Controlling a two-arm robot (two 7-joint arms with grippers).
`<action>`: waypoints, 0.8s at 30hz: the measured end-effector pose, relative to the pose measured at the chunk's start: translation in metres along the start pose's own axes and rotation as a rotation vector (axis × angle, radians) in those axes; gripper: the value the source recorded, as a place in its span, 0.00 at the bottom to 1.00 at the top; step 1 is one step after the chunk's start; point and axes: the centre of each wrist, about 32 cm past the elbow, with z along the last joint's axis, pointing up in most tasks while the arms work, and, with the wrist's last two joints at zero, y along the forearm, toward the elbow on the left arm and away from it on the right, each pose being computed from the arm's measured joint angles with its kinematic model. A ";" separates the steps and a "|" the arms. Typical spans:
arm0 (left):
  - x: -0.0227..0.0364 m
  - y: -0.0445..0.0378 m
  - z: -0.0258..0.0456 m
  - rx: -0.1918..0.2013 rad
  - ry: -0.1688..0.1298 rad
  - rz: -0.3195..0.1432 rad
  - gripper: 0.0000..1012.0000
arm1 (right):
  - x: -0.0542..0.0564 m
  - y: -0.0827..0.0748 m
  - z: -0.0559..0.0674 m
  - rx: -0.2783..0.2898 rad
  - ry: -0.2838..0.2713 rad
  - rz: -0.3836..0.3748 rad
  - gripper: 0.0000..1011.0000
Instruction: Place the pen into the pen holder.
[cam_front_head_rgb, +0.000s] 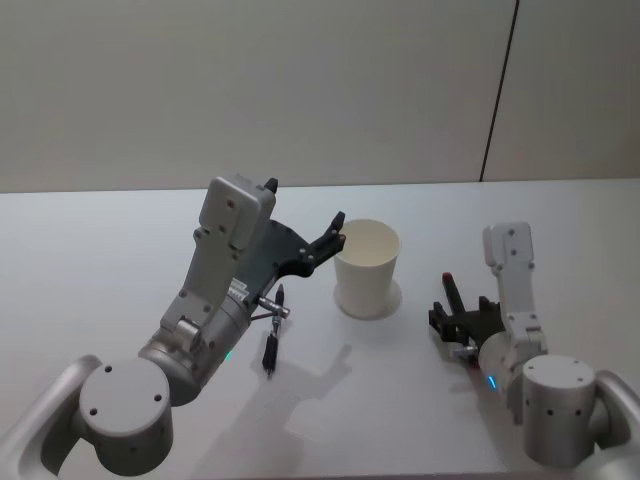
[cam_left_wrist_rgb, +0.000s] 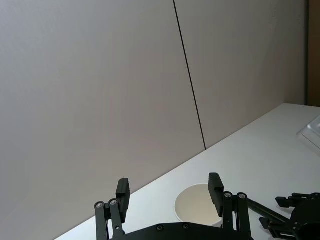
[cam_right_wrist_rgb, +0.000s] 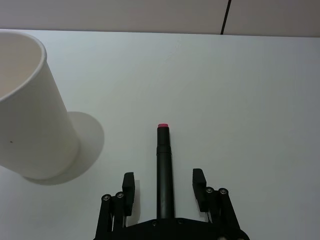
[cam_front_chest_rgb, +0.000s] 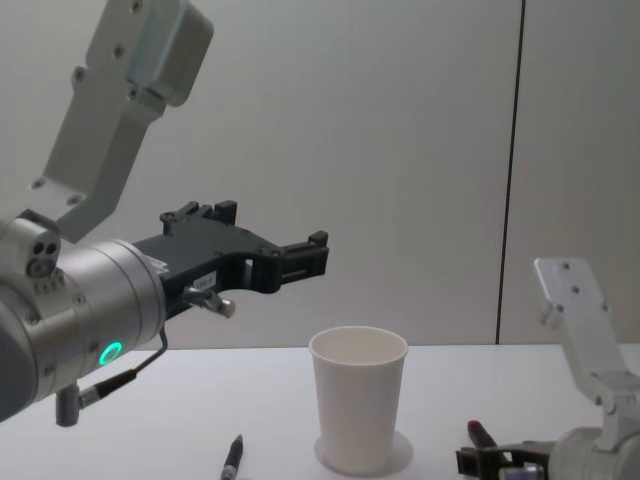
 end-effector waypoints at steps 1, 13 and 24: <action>0.0000 0.0000 0.0000 0.000 0.000 0.000 0.99 | 0.000 0.000 0.000 -0.001 0.000 0.002 0.73; 0.0000 0.0000 0.0000 0.000 0.000 0.000 0.99 | -0.003 0.004 -0.005 -0.012 0.005 0.020 0.35; 0.0000 0.0000 0.0000 0.000 0.000 0.000 0.99 | -0.003 0.005 -0.005 -0.018 0.012 0.020 0.17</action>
